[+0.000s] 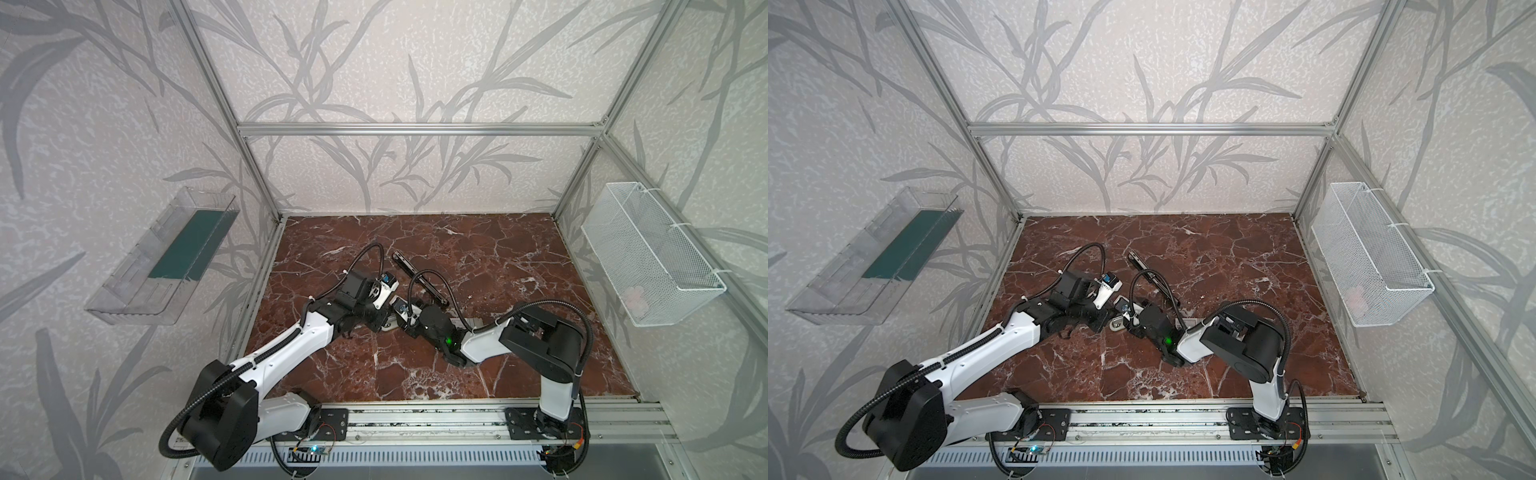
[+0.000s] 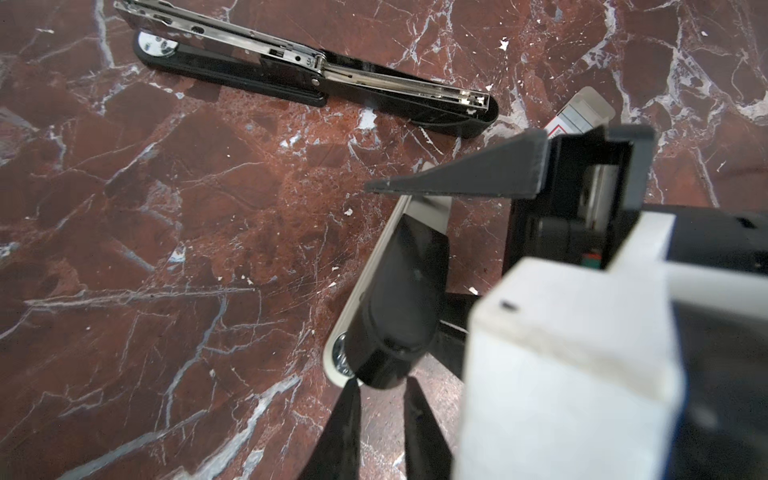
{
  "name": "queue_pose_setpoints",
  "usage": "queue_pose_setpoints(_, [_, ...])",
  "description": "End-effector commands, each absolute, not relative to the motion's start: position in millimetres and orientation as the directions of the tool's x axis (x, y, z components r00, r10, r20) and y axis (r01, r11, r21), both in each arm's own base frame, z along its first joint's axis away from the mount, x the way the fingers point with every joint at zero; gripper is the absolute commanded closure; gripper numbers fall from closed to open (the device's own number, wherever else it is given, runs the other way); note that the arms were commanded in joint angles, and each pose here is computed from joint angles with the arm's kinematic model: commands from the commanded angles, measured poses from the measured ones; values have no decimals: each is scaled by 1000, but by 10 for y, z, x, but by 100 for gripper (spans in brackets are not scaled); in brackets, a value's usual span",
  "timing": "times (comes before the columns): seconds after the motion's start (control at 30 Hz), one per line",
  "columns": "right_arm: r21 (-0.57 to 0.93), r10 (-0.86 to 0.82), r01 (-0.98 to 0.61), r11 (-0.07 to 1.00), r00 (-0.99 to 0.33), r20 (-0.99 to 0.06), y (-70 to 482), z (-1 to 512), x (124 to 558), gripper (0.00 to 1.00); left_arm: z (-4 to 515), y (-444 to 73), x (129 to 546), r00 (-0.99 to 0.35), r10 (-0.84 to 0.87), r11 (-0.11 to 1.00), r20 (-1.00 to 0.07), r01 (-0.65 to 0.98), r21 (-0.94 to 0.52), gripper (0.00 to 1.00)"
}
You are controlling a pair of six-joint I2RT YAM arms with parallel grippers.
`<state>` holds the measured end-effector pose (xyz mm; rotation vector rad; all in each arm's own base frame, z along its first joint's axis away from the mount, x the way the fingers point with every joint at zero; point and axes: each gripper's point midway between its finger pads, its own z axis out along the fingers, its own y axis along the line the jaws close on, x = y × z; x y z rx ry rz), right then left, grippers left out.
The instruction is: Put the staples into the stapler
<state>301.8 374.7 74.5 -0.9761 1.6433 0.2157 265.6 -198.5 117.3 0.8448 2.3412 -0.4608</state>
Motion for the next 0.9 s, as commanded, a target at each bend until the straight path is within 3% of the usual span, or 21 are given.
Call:
queue_pose_setpoints(0.0, [-313,-424,-701,641,17,-906,3824,952,2973,40,1218,-1998,2694,-598,451,738,-663,667,-99,79])
queue_pose_setpoints(0.63, [-217,-399,-822,527,-15,-917,3897,1107,2670,32,1222,-1822,2725,-637,397,812,-661,579,-71,78])
queue_pose_setpoints(0.73, [-206,-412,-806,555,-52,-910,3753,1139,2727,33,1294,-1751,2759,-659,341,852,-671,518,-76,64])
queue_pose_setpoints(0.87, [-108,-419,-786,608,-202,-885,3502,1148,2863,36,1425,-1623,2807,-683,215,912,-698,396,-106,56])
